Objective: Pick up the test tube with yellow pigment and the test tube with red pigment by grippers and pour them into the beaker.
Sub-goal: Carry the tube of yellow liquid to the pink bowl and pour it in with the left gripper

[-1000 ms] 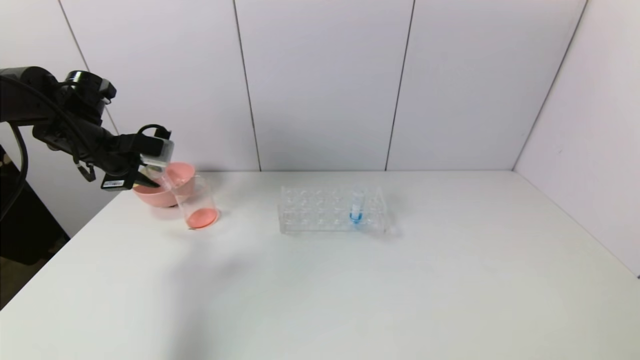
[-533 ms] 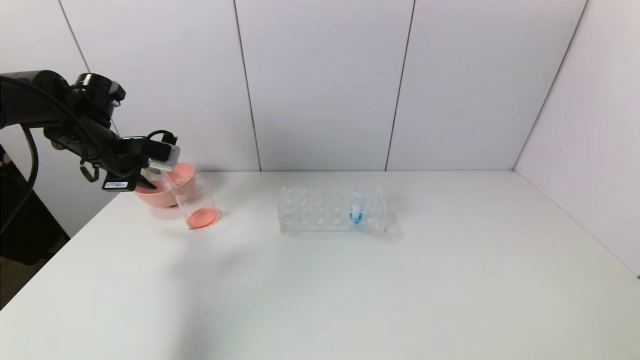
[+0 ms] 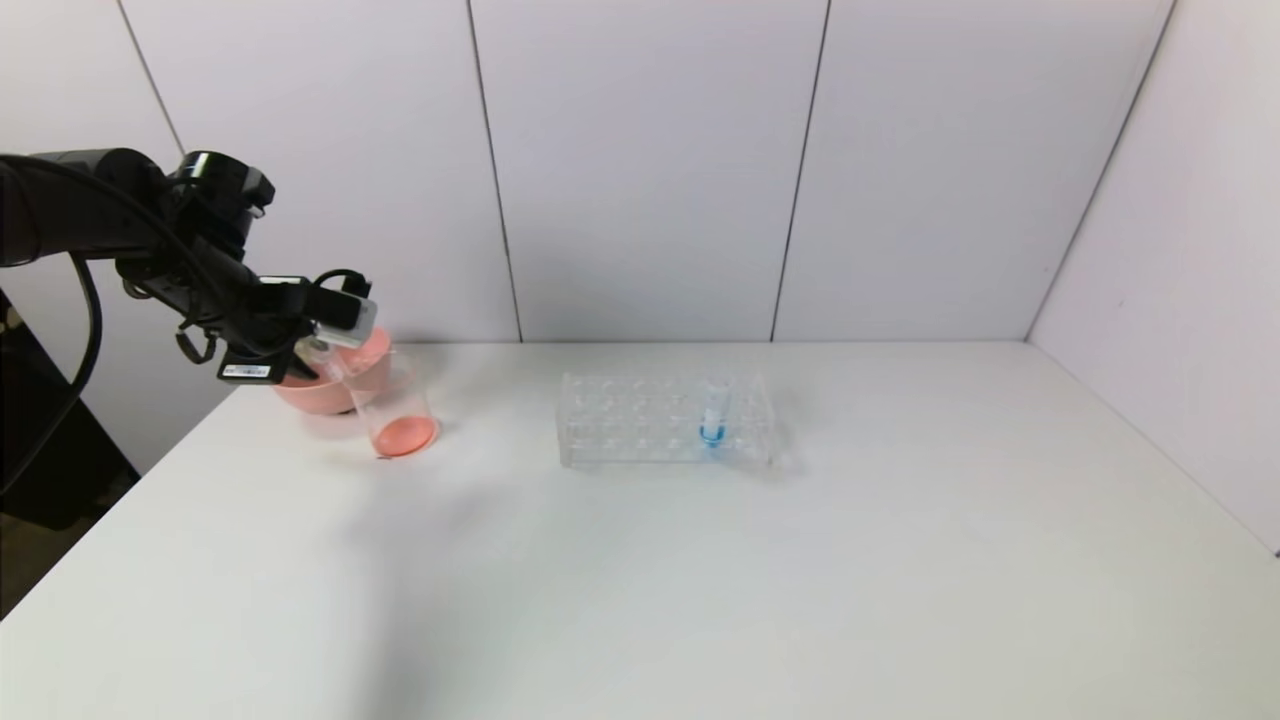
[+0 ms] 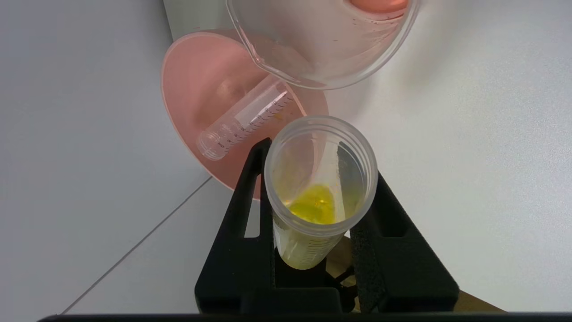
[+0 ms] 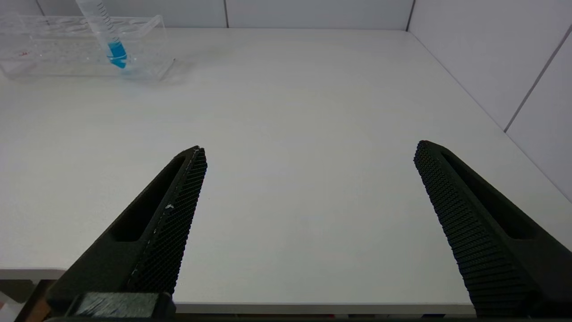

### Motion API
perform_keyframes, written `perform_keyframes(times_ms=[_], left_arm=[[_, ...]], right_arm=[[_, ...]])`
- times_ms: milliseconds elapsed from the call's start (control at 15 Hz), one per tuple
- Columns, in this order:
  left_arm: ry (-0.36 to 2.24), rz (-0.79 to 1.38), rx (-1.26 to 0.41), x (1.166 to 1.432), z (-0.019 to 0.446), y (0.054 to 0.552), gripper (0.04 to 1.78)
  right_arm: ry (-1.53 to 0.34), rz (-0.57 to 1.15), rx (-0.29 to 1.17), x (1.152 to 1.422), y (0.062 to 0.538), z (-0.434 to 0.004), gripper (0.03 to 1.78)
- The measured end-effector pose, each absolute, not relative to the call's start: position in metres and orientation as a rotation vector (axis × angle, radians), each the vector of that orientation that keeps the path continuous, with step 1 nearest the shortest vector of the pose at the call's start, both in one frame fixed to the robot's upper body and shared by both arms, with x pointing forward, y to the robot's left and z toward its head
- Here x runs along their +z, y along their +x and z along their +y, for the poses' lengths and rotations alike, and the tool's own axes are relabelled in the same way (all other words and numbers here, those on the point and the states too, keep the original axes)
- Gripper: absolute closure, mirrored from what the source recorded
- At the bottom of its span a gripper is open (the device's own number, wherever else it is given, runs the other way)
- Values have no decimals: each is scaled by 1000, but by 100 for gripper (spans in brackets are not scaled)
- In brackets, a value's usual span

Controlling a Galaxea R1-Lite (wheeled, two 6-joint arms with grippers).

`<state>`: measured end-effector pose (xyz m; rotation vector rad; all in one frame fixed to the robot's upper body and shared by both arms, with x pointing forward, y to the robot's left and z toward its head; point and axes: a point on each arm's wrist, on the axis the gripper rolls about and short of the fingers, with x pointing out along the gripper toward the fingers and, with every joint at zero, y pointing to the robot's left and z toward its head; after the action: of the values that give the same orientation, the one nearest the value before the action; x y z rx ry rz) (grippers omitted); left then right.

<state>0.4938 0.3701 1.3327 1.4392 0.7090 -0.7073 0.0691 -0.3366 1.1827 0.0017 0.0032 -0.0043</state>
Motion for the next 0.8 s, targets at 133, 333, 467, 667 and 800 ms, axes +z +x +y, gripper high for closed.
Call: perform_keyframes(times_ms=[133,333,467,667,800], left_arm=[[1455,716,-692,1332,368,496,133],[1474,714,-686,1332,361,498,133],[1480,710,-686,1332,358,498,133],[1486,716,-683,1332,357,499,133],[1487,715,-684,1332,356,499,133]], right_arm=[[2,3,-5,1183,69,-337,11],[2,3,-5,1183,69,-337,11],[2,3,-4,1183,69,-337,11],[2,3,-5,1183,69,-337,11],[2,3,-5,1183,69,-337,11]])
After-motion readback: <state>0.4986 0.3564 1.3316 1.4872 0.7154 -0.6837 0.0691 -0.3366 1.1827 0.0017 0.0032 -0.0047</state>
